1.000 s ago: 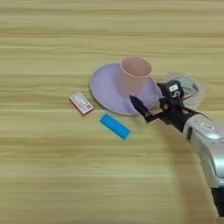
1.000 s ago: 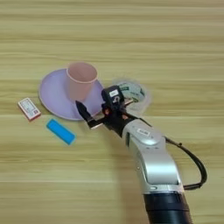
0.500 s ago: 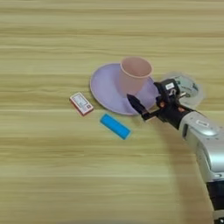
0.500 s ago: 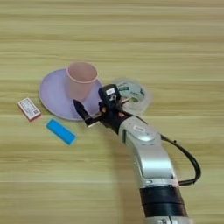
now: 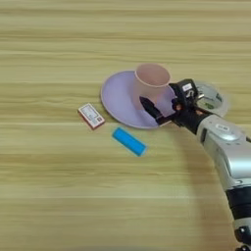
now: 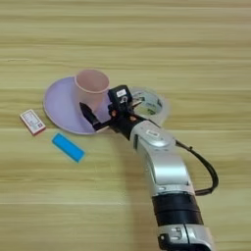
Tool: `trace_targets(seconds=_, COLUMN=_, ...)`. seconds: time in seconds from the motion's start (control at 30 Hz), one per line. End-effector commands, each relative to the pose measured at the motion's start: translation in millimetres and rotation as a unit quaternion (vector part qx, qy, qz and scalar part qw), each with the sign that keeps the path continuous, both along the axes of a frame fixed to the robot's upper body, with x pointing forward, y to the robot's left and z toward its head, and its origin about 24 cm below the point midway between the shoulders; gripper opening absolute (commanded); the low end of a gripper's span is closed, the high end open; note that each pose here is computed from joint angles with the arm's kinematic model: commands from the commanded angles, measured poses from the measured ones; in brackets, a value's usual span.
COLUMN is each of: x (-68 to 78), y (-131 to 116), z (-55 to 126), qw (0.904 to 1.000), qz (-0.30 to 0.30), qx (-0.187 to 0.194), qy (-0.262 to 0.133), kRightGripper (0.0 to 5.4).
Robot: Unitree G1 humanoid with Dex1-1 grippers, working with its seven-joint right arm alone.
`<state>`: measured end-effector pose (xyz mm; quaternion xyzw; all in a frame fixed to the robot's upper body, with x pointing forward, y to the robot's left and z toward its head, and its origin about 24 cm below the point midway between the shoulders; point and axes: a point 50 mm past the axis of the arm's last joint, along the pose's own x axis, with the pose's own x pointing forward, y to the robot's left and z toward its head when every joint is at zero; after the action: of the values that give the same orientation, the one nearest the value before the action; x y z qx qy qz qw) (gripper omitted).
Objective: Move the objects on the table
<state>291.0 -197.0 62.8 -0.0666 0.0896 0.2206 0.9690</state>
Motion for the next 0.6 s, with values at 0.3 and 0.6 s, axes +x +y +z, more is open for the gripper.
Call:
trace_targets(seconds=0.3, x=21.7, y=7.3, z=35.8, qw=0.997, qz=0.015, qx=-0.001, qy=-0.075, kRightGripper=5.36)
trace_targets(seconds=0.6, x=27.7, y=9.3, z=35.7, qw=0.9969, qz=0.014, qx=0.019, qy=-0.074, kRightGripper=5.36)
